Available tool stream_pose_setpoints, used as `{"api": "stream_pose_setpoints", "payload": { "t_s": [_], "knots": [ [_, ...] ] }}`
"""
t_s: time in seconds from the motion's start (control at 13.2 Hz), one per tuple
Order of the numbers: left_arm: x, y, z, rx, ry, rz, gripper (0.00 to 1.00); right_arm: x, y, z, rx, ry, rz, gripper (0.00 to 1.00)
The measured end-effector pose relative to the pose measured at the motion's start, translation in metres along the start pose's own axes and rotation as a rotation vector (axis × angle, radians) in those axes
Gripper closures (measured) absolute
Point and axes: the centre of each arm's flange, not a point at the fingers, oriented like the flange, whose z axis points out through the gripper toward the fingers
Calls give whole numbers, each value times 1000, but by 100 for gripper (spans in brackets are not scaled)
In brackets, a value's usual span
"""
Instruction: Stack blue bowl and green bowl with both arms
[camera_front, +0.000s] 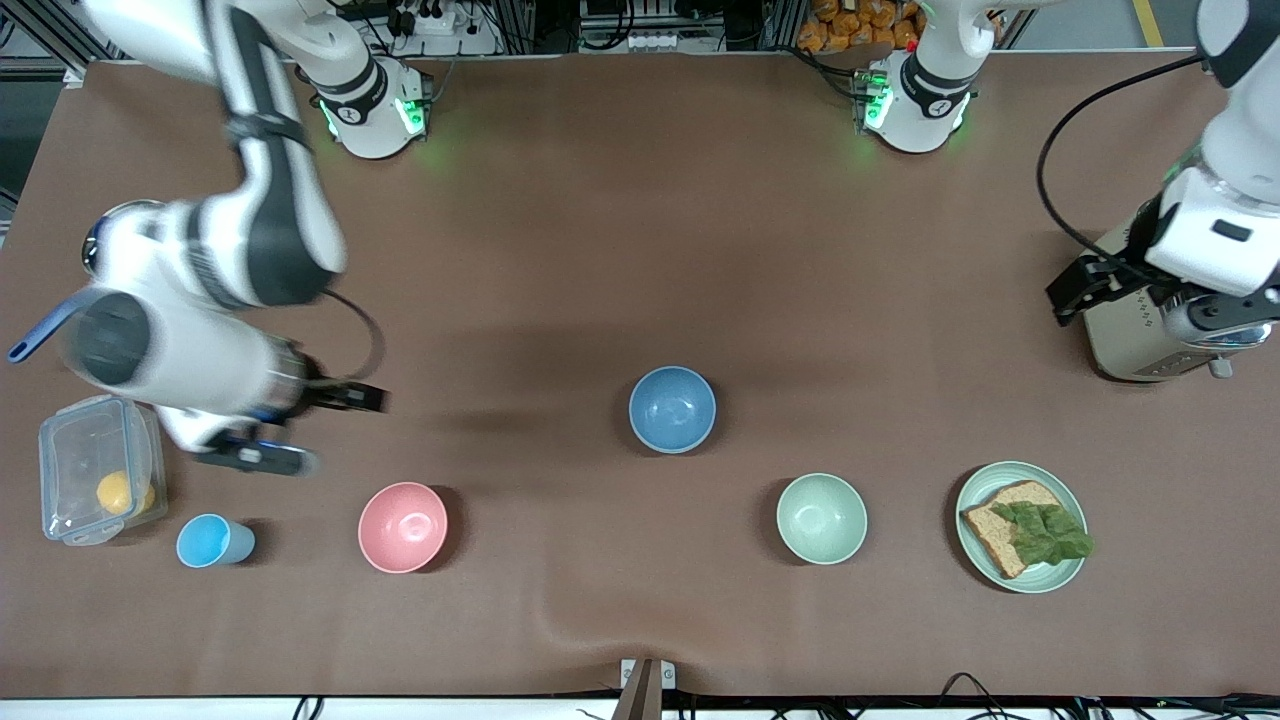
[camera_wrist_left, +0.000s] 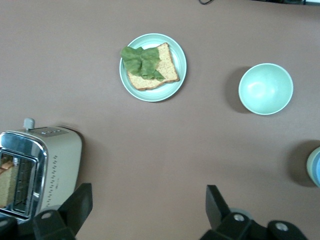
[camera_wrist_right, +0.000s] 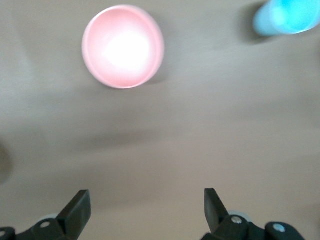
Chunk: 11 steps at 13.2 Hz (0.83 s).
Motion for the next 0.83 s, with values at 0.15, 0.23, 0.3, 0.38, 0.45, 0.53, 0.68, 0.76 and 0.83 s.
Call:
{"api": "stream_pose_setpoints", "payload": {
  "t_s": [0.15,0.23,0.3,0.38,0.45,0.53,0.68,0.76,0.83],
  "knots": [
    [0,-12,0,-33,-18,-13,0,-21,40,-44,-29,19,-21,0],
    [-1,-19,0,-64,-31,-10,0,-35,46,-66,-45,35,-37,0],
    [-2,-28,0,-91,-41,-5,0,-50,47,-88,-49,45,-54,0],
    [-3,-37,-1,-111,-47,-1,0,-66,44,-106,-47,52,-71,0],
    [-6,-42,-2,-120,-52,6,0,-80,41,-120,-45,57,-85,0],
    [-10,-42,-4,-119,-61,13,0,-94,38,-132,-46,57,-98,0],
    [-17,-37,-5,-114,-85,27,0,-117,30,-148,-54,44,-119,0],
    [-20,-33,-5,-111,-100,40,0,-126,27,-154,-58,39,-130,0],
    [-23,-28,-5,-109,-108,59,0,-133,27,-159,-61,36,-154,0]
  ]
}}
